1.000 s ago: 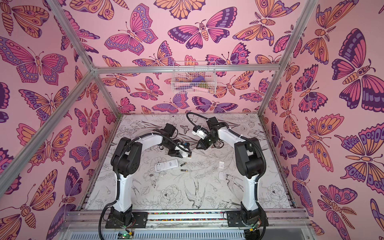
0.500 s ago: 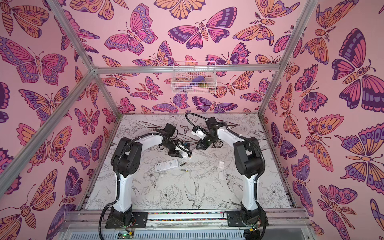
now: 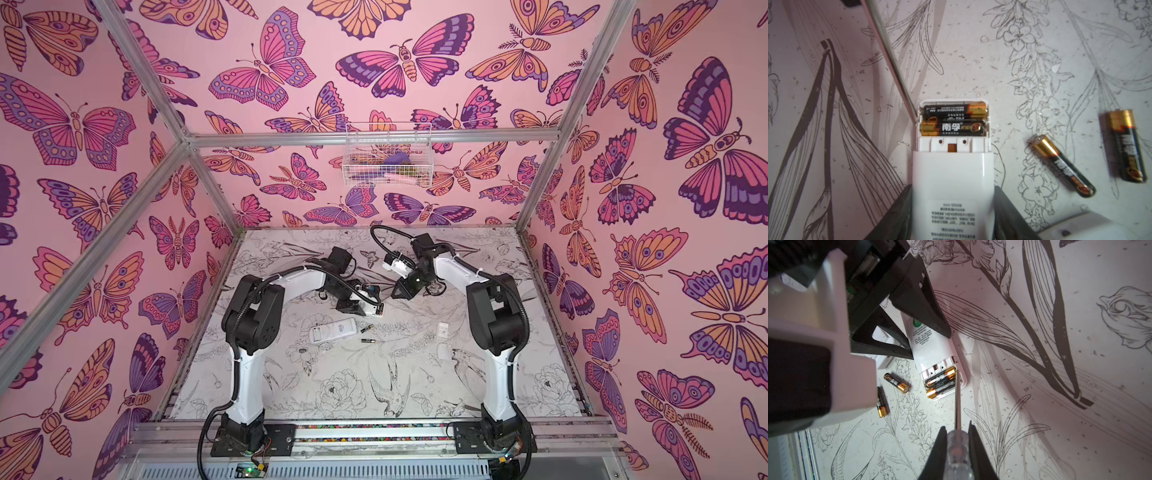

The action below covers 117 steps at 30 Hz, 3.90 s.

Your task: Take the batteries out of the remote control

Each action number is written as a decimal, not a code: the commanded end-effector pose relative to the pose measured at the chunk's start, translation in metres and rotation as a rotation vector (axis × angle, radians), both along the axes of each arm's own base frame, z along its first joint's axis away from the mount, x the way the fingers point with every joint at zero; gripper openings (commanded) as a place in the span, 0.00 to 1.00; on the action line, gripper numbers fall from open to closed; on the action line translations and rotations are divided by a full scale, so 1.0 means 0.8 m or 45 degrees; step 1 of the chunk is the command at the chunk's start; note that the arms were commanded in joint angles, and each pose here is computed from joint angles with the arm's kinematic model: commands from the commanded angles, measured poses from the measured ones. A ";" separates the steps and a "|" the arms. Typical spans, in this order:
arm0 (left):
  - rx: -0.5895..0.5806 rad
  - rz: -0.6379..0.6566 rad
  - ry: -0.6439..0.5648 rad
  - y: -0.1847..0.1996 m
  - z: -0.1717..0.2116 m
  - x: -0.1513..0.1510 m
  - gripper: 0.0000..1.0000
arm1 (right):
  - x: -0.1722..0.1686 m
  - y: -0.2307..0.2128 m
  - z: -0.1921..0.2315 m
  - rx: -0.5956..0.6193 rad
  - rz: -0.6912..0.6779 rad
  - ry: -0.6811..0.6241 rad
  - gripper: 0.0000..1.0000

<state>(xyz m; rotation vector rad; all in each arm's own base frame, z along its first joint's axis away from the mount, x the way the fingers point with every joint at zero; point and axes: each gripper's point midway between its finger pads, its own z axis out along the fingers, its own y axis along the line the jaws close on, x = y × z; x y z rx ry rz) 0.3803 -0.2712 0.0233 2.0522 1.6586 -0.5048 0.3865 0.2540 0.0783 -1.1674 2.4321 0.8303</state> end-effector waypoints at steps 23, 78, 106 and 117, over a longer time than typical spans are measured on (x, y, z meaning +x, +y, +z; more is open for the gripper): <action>0.049 -0.052 0.063 0.001 -0.019 -0.023 0.43 | -0.019 0.014 0.011 0.067 0.077 0.030 0.00; 0.054 -0.063 0.058 0.003 -0.016 -0.028 0.43 | -0.021 0.015 -0.007 -0.034 0.053 0.024 0.00; 0.062 -0.057 0.048 0.004 -0.015 -0.024 0.43 | -0.028 0.010 0.027 0.028 0.101 0.073 0.00; 0.060 -0.067 0.054 0.003 -0.018 -0.027 0.43 | 0.003 0.002 0.014 -0.053 -0.002 -0.049 0.00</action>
